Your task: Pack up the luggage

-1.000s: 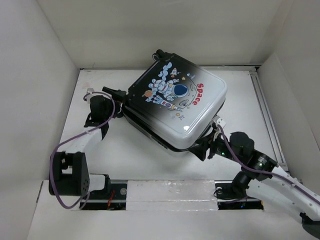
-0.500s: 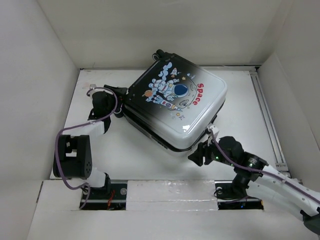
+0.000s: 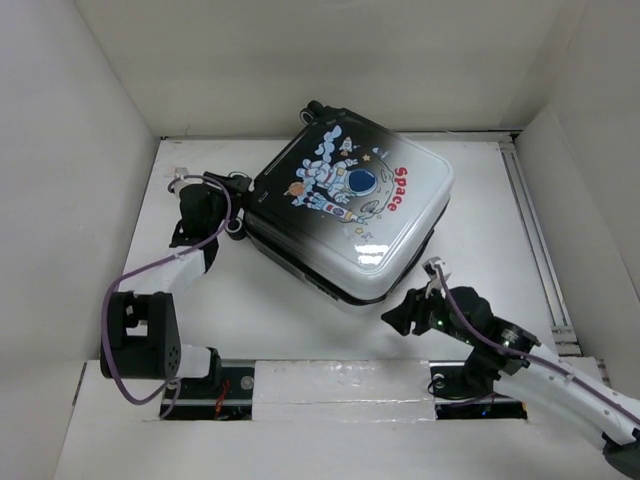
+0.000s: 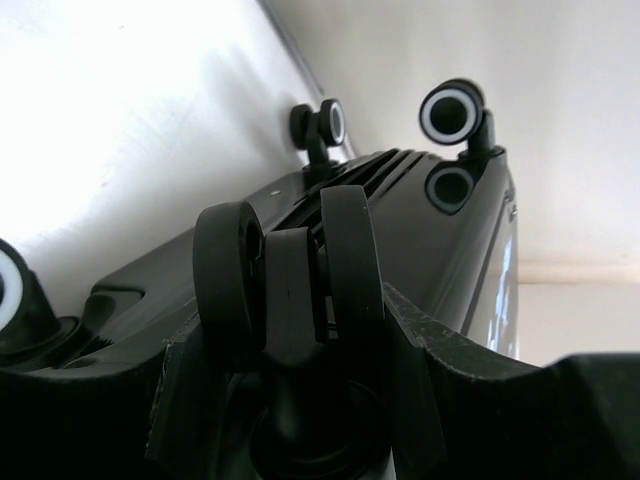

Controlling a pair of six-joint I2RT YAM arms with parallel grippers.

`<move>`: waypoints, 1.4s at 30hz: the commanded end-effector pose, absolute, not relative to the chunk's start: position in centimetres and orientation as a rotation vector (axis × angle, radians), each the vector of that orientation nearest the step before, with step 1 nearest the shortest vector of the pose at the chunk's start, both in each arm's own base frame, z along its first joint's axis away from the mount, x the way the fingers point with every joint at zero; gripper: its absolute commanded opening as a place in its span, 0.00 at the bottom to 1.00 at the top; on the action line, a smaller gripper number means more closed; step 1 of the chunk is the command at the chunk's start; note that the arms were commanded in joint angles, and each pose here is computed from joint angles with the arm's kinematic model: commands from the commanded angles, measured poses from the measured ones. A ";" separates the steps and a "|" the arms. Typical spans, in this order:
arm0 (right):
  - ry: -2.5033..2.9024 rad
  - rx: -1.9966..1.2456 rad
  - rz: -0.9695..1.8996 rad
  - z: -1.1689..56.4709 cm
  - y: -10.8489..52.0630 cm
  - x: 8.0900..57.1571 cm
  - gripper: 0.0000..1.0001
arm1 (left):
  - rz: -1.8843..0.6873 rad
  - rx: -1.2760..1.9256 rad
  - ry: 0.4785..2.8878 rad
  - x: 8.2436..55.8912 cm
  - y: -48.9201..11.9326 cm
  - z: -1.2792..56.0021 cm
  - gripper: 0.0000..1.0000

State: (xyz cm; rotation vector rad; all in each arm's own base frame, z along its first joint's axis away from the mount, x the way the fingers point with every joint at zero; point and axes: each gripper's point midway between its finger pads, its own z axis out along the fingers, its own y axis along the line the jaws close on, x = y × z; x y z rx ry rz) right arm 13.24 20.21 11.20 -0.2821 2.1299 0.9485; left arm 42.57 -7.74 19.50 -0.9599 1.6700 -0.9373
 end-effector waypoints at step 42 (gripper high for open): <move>1.857 -0.629 1.112 17.3 25.3 12.4 0.00 | -0.775 -0.872 1.443 40.8 -3.7 27.9 0.00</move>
